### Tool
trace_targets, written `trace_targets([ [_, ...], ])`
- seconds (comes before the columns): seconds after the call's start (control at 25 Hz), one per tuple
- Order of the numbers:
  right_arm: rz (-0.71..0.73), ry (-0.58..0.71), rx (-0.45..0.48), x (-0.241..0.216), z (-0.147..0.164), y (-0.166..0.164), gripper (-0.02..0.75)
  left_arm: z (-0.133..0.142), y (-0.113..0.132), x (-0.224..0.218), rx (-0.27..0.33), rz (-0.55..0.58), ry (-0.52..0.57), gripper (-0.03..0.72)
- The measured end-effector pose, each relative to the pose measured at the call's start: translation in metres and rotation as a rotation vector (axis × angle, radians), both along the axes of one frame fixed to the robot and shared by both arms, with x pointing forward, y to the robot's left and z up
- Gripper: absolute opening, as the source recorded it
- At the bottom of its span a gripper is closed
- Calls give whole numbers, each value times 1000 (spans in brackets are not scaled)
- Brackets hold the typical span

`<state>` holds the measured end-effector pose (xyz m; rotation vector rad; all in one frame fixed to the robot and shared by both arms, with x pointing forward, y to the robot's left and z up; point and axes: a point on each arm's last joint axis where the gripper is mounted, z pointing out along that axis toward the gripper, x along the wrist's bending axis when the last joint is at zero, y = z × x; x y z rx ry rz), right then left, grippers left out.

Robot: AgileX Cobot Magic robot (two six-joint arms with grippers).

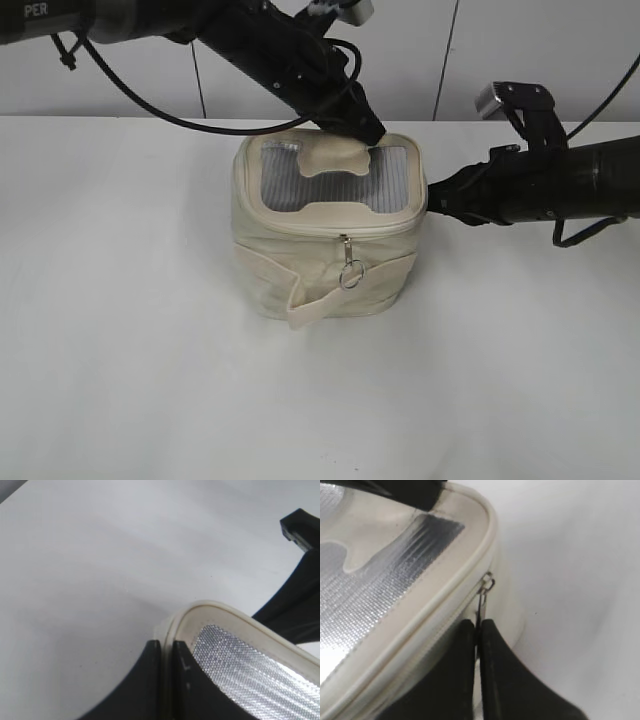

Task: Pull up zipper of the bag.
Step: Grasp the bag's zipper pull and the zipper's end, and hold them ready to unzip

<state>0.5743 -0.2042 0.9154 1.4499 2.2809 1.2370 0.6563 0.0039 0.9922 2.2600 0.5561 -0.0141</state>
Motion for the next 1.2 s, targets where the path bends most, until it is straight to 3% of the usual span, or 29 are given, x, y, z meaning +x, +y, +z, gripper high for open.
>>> trace_targets([
  [0.52, 45, 218, 29, -23, 4, 0, 8, 0, -5, -2, -20, 61, 50, 24],
  [0.8, 235, 289, 7, -56, 34, 5, 8, 2, -2, 10, -56, 187, 17, 22],
  [1.0, 244, 261, 10, -61, 48, 7, 8, 2, -2, 14, -72, 230, -4, 22],
  [1.12, 127, 182, -57, -49, 46, 0, 8, 1, -2, 14, -61, 225, -7, 22],
  [1.2, 38, 105, -120, -39, 46, -7, 50, 0, -2, 13, -44, 214, -10, 22],
])
